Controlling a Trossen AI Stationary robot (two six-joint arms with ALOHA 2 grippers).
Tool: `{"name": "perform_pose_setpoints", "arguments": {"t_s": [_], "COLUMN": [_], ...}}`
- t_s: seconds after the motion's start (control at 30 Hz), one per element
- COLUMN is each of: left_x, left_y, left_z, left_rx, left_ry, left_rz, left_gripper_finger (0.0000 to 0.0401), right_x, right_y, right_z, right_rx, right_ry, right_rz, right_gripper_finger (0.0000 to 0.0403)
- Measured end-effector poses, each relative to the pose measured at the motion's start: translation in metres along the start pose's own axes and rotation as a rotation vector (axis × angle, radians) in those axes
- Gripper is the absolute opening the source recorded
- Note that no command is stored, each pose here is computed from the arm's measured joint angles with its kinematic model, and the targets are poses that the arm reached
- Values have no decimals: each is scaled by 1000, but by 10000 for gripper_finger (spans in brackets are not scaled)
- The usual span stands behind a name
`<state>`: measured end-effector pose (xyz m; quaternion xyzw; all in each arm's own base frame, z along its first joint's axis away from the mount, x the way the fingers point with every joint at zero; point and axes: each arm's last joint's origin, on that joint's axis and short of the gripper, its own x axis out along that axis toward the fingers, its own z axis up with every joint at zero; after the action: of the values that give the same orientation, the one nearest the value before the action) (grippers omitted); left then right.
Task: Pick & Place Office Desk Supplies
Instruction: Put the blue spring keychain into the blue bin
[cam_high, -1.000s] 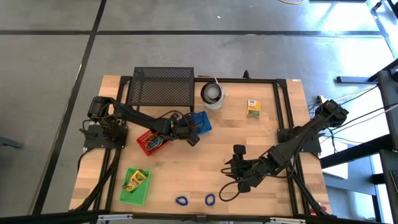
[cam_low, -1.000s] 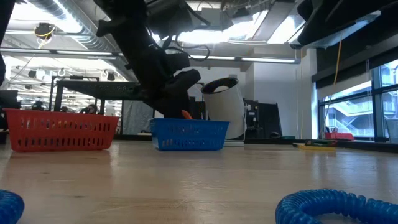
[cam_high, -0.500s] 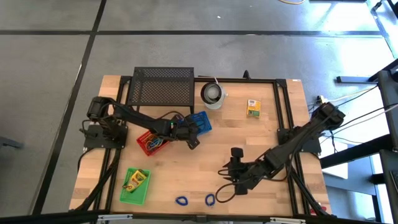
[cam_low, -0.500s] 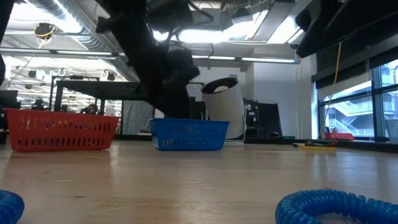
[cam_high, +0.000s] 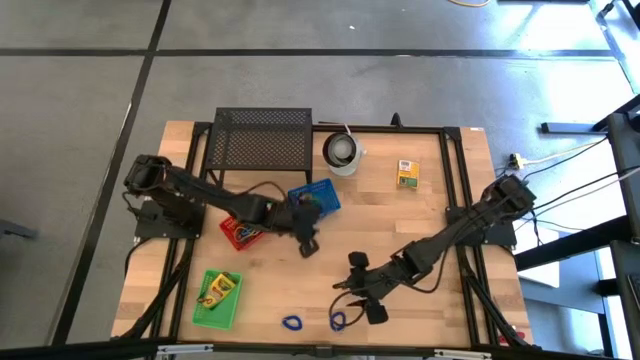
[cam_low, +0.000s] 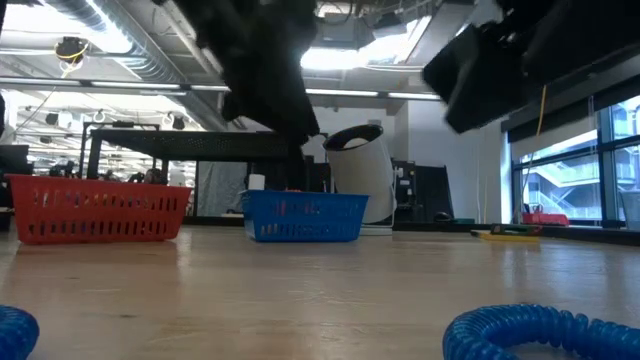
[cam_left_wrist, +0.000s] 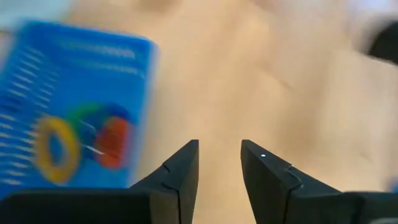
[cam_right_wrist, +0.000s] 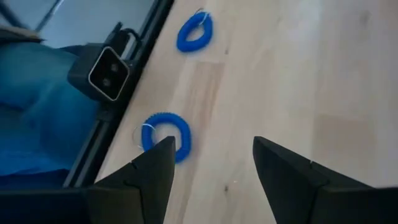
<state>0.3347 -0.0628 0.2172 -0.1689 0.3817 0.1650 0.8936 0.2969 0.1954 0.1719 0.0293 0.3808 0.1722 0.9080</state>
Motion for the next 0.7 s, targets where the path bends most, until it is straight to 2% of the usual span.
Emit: {"name": "perform_pose_setpoints", "arguments": {"t_s": [0.17,0.33,0.47,0.7], "left_x": [-15,-36,-51,-69], "left_y": [-38,-76,-95,-111], "left_z": [-28,-56,-77,-99], "left_rx": [85,145,154,158], "left_ry": [41,7,-35,-109], "left_rz": [-129,-239,-267,-250], "left_gripper_finger": [114,116,114,114], "right_x": [19,38,55,74], "right_y": [-8,-11,-11,-12], "right_z": [-2,-9,-17,-23], "right_rx": [-11,-143,-234,-249], "right_ry": [0,-3,-30,-58], "right_rz": [102,201,239,267], "right_gripper_finger": [217,217,217,217]}}
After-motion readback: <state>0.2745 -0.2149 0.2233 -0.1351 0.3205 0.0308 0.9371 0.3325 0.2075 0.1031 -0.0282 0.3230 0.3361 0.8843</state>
